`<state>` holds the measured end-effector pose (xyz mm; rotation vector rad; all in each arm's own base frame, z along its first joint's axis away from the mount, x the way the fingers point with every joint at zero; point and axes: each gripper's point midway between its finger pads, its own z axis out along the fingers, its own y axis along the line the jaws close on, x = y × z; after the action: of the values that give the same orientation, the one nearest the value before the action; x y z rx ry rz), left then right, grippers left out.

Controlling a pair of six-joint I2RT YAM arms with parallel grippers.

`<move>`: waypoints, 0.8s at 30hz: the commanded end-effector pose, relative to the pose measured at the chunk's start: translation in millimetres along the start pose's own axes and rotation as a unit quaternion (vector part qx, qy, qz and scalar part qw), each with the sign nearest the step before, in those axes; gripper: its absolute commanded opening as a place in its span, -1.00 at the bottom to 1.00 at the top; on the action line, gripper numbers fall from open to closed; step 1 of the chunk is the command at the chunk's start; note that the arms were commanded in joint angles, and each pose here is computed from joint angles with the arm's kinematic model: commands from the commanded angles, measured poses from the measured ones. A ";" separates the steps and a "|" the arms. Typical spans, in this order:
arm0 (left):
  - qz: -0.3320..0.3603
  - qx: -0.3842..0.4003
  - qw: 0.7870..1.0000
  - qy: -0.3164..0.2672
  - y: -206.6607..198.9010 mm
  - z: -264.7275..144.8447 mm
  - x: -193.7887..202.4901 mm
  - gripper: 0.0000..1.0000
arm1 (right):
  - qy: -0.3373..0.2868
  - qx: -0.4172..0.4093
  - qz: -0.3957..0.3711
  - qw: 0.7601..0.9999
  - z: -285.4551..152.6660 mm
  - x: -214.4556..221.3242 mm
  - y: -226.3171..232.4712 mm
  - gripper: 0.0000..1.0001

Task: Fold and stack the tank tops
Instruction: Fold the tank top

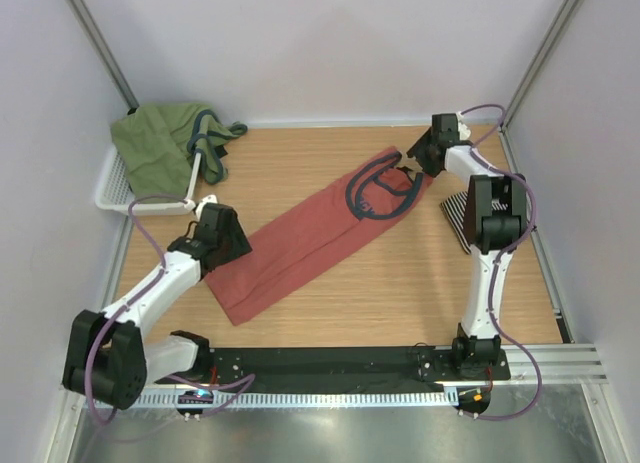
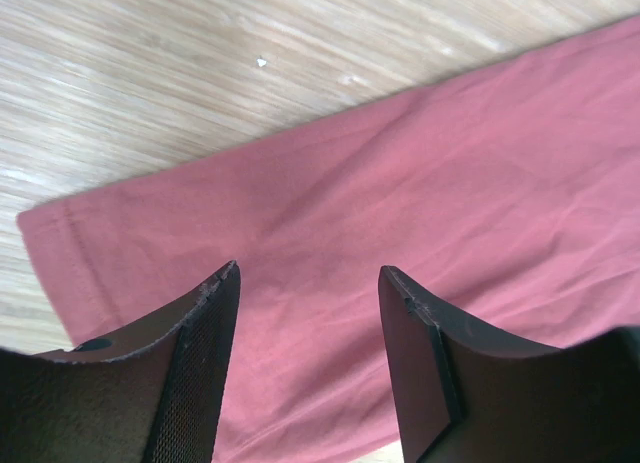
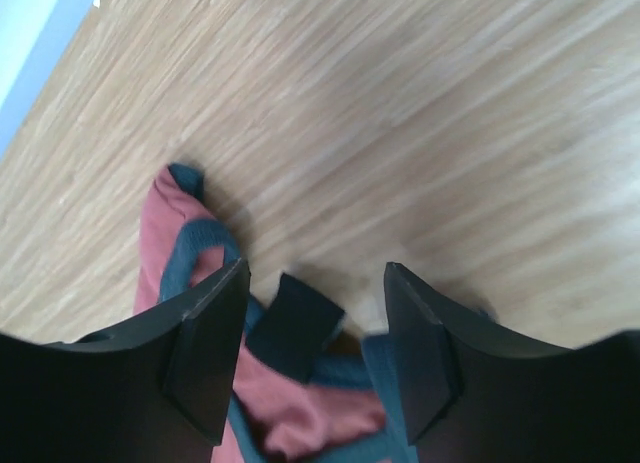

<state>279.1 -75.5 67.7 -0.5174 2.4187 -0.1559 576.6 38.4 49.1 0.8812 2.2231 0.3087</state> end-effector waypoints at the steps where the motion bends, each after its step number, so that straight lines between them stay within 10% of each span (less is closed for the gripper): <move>1: -0.013 -0.006 0.999 -0.030 2.7 -17.6 -14.0 0.21 | -0.027 0.003 -0.054 0.998 -64.1 -12.9 21.2 0.26; 24: -0.182 -0.046 0.982 0.009 71.8 15.8 -12.1 0.36 | 0.074 -0.004 -0.085 0.994 -121.1 116.6 -38.9 -0.07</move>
<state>264.6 -4.0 34.8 -1.0069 2.4029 -0.1413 402.4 80.7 53.8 0.7065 2.4497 0.2405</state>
